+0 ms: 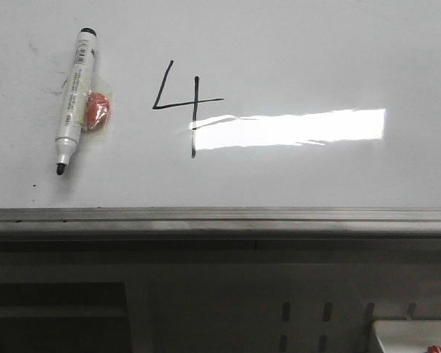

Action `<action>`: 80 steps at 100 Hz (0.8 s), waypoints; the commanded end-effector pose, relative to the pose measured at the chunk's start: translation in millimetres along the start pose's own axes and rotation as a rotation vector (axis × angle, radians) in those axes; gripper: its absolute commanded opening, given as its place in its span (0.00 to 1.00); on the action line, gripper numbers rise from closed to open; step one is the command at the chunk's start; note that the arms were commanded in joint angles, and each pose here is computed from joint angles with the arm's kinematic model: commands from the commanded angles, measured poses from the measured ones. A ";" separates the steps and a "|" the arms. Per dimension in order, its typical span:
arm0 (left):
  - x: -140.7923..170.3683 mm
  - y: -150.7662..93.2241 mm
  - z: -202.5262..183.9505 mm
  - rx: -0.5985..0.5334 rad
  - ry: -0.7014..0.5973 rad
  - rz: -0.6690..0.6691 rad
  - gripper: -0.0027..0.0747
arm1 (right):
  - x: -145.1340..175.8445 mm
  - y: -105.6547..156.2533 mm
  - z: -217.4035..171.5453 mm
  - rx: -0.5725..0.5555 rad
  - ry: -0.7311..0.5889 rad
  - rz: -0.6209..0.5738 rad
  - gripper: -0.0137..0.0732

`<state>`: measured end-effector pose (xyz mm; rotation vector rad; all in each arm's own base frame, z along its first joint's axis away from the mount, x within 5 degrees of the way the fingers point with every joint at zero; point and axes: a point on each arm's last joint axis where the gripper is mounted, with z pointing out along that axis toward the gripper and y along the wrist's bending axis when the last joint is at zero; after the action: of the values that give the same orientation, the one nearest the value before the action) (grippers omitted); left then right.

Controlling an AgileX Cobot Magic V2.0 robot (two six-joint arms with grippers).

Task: Write number 4 on whiteboard

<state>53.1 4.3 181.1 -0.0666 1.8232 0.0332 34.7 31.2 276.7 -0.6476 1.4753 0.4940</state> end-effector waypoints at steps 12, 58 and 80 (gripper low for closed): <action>5.0 -0.3 1.7 0.004 -0.043 -0.012 0.01 | -14.7 -15.3 -3.5 0.315 -0.071 -0.027 0.08; 5.0 -0.3 1.7 0.004 -0.043 -0.012 0.01 | 15.2 -36.7 -8.8 0.786 0.056 -0.012 0.08; 5.0 -0.3 1.7 0.004 -0.043 -0.012 0.01 | 79.7 -34.9 -3.7 0.776 0.191 0.045 0.08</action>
<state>53.1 4.3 181.1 -0.0666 1.8232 0.0332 58.4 -3.3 205.6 -0.0358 1.7717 -0.1098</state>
